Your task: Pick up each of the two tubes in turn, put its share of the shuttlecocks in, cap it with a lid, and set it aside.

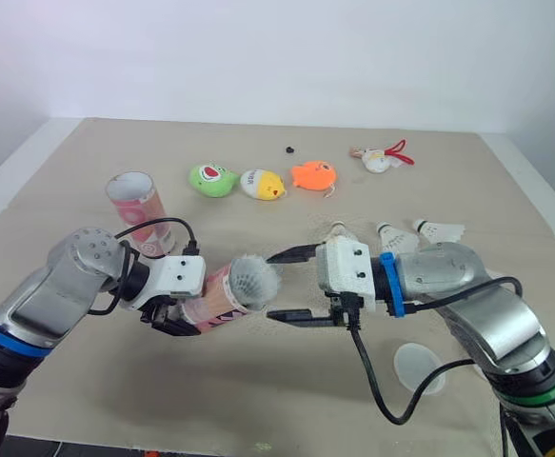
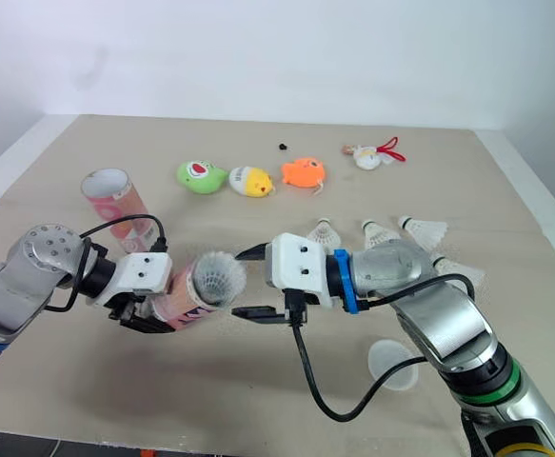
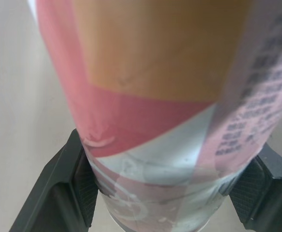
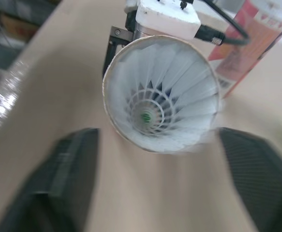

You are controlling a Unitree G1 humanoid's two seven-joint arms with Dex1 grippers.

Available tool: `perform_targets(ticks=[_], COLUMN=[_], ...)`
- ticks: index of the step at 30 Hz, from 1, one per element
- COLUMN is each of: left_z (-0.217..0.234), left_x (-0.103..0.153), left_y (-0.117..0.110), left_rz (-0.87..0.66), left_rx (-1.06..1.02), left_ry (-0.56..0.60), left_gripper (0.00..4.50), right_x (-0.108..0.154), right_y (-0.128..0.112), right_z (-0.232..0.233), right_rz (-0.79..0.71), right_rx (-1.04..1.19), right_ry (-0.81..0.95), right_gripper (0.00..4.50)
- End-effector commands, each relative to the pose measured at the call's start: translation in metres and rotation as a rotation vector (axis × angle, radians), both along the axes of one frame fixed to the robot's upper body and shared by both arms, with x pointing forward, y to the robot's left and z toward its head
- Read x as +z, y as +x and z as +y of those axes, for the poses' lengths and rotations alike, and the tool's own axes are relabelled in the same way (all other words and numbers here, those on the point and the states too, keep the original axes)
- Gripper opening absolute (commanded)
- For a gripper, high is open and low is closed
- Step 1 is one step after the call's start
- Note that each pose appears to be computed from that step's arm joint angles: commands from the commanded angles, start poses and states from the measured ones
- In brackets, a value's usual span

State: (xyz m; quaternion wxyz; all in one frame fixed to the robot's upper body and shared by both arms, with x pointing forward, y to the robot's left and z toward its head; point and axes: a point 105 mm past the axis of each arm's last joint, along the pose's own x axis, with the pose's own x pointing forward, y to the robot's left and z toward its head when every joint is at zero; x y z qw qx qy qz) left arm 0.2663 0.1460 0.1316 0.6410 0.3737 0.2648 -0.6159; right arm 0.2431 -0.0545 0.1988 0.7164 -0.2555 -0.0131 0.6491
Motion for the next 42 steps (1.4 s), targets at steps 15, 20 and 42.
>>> perform_targets(ticks=[15,20,42], left_z=[0.004,0.003,0.001], left_x=[-0.03,-0.028,-0.018], left_y=[-0.01,-0.01,-0.011], left_rz=[0.081,0.081,0.075], left_rx=[0.0,-0.001,0.013], left_ry=[0.003,0.003,0.005], left_gripper=[2.94,2.94,2.94], right_x=[-0.058,-0.066,-0.07], right_y=[0.034,0.056,0.117], right_z=[-0.065,-0.066,-0.066], right_rz=[0.256,0.231,0.157], right_rx=[-0.745,-0.896,-1.105], right_ry=[0.181,0.192,0.176], right_gripper=[4.28,4.28,4.28])
